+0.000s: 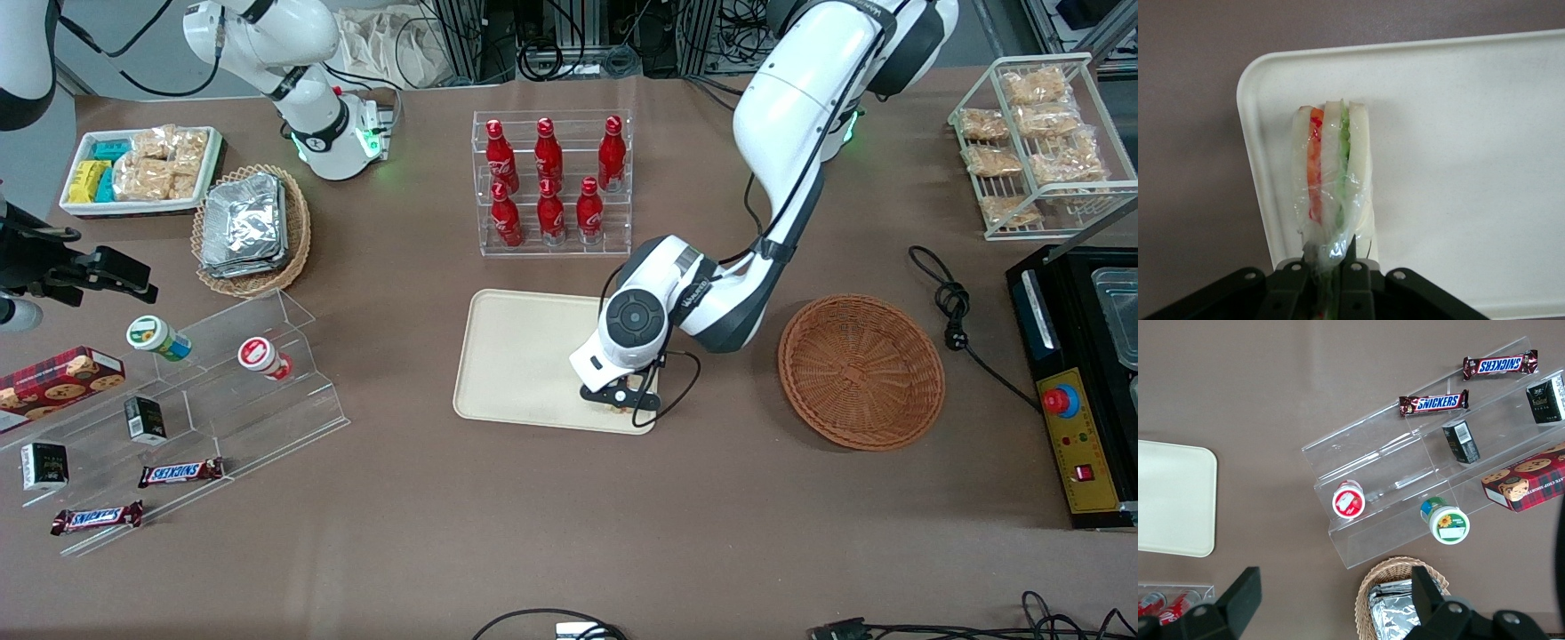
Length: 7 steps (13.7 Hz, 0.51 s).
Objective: Place sandwich from basket to tray
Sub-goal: 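Lower the sandwich onto the tray and open the left gripper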
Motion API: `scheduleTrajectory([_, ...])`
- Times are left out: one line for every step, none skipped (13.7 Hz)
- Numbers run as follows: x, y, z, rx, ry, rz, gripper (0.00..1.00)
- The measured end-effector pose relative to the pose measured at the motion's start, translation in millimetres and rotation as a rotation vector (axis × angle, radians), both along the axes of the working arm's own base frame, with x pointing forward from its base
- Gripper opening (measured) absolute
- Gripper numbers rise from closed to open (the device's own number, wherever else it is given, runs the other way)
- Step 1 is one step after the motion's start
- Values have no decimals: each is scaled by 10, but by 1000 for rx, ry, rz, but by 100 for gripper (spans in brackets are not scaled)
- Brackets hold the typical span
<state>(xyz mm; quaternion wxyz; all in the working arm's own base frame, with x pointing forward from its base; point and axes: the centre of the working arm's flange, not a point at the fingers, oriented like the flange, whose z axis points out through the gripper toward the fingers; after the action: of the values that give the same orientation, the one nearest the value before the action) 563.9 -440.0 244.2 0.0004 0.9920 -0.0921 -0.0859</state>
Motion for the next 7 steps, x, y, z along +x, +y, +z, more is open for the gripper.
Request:
scheduleTrajectory([-1,3,-20,2,2,0,21])
scheduleTrajectory([1,4,-19,1,2,1,31])
scheduleTrajectory([8,2,-5,-1,0,2,41])
scheduleTrajectory([23,-3,27,-5,-5,3,50])
scheduleTrajectory([46,-10,93,-13,-13,6,61])
scheduleTrajectory([67,-19,200,-23,-26,9,70])
scheduleTrajectory([82,-15,341,-28,-37,11,81])
